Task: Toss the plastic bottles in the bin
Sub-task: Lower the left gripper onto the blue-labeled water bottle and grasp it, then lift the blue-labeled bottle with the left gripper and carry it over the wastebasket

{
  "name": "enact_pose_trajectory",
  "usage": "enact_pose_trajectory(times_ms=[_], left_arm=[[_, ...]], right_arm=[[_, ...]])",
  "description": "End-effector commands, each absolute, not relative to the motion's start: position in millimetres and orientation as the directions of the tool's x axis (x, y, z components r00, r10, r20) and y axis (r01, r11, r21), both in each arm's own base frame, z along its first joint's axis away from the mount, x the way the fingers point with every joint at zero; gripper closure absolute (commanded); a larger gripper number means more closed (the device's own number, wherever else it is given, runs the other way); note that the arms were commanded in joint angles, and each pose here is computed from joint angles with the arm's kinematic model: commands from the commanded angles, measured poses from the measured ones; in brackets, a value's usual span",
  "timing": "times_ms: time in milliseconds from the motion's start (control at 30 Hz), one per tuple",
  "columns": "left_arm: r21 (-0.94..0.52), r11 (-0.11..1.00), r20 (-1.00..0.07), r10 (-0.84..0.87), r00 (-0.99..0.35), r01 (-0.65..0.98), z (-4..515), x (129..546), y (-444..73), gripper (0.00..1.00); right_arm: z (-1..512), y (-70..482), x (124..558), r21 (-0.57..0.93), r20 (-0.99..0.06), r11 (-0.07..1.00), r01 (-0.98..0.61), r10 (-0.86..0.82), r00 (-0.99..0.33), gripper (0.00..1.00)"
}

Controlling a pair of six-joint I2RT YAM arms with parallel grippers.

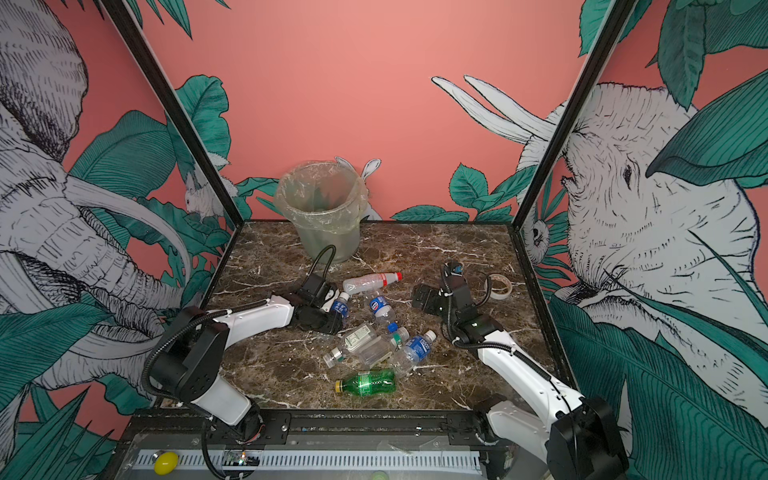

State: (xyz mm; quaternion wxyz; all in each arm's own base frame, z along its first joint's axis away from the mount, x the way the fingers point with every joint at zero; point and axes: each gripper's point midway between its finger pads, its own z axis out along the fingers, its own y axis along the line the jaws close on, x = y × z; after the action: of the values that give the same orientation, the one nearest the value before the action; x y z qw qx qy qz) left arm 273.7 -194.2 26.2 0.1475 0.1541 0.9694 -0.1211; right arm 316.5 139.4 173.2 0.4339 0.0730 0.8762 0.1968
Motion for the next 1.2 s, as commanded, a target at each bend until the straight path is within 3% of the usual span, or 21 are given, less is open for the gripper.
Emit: enact_pose_trajectory(times_ms=[0, 100, 200, 1167], left_arm=[[-0.147, 0.935, -0.288, 0.272, -0.918, 0.323, 16, 261, -181, 0.47], [-0.126, 0.939, -0.28, 0.275, -0.92, 0.32, 19, 259, -176, 0.57], [-0.141, 0.94, -0.277, 0.263, -0.924, 0.31, 23, 254, -176, 0.59], [-0.315, 0.895, -0.538, 0.105, -0.836, 0.315, 139, 263, -193, 0.64]], right_arm=[[190, 132, 321, 0.384, -0.771, 0.923, -0.038, 0.298, -0.564, 0.01], [181, 133, 320, 0.399, -0.75, 0.917, -0.023, 0.312, -0.583, 0.01], [173, 136, 318, 0.42, -0.723, 0.907, -0.01, 0.328, -0.608, 0.01], [185, 138, 322, 0.416, -0.753, 0.908, -0.046, 0.316, -0.577, 0.01]])
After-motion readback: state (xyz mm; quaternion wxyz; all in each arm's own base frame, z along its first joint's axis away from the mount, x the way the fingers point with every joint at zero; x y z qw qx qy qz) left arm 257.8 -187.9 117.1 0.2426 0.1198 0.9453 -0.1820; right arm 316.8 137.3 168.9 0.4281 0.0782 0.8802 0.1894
